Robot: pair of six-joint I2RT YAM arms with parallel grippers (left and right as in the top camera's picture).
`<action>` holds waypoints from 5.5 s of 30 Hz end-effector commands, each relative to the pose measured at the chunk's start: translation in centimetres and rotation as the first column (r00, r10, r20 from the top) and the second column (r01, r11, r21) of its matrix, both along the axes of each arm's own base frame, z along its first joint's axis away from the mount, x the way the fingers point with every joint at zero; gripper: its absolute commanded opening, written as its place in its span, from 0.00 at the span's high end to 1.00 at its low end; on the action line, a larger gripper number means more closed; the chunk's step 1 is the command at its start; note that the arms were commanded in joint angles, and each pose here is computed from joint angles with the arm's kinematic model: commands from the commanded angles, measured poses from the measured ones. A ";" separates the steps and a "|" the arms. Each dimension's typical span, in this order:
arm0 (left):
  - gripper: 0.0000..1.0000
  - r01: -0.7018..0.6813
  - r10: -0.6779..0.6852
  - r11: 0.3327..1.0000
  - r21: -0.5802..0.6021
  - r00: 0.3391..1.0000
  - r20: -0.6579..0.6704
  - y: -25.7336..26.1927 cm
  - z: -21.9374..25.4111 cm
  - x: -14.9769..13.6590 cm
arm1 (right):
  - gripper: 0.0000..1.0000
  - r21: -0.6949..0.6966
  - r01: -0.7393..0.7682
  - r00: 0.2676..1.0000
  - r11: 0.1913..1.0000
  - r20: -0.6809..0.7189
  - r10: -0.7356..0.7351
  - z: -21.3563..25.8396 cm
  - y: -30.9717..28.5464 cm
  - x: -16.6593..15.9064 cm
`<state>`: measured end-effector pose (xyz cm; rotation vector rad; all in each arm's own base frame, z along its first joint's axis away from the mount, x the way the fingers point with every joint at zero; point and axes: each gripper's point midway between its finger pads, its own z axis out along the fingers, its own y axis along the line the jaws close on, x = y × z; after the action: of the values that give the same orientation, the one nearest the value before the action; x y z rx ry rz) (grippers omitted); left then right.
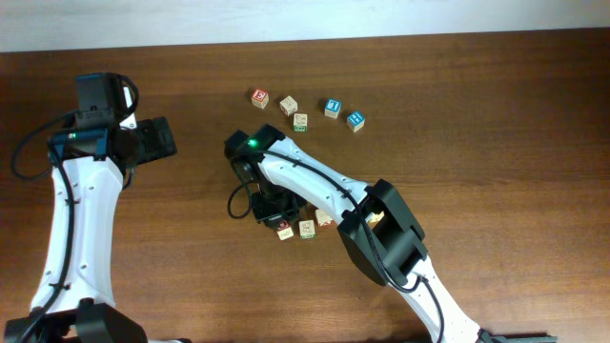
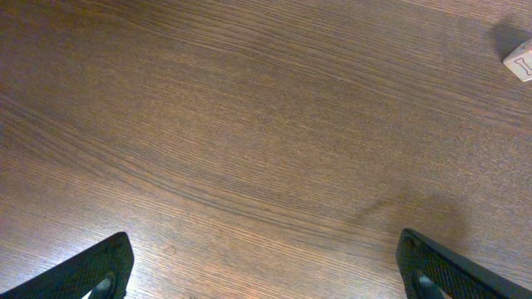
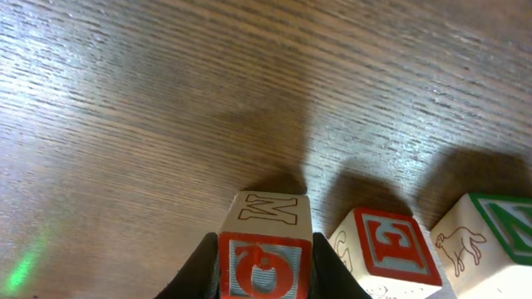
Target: Rotate 5 blocks
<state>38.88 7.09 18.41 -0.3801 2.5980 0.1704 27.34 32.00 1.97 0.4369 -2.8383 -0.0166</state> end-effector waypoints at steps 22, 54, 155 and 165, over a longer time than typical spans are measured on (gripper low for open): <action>0.08 -0.023 0.040 0.992 -0.128 0.990 0.134 -2.5 13.5 -6.2 | 0.39 0.501 -0.063 0.678 0.863 0.656 -0.331 39.7 -12.9 2.7; 0.81 0.059 -0.232 0.904 -0.423 0.900 -0.370 -21.4 -12.2 -11.8 | 0.88 0.151 0.338 0.924 0.929 0.134 -0.358 5.3 -12.0 -1.4; 0.49 -0.219 0.153 0.927 -0.306 0.962 -0.225 -4.6 -13.9 -6.4 | 0.96 -0.002 0.216 0.972 0.976 0.098 -0.215 0.5 -5.4 -2.6; 0.49 -0.216 0.153 0.927 -0.306 0.964 -0.217 -4.5 -13.9 -6.2 | 0.95 0.076 0.117 0.975 0.990 0.183 -0.129 0.3 -4.7 0.1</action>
<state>32.80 2.27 4.91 -0.7803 2.7702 -0.1960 26.60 27.87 2.74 0.2230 -3.0369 -0.1000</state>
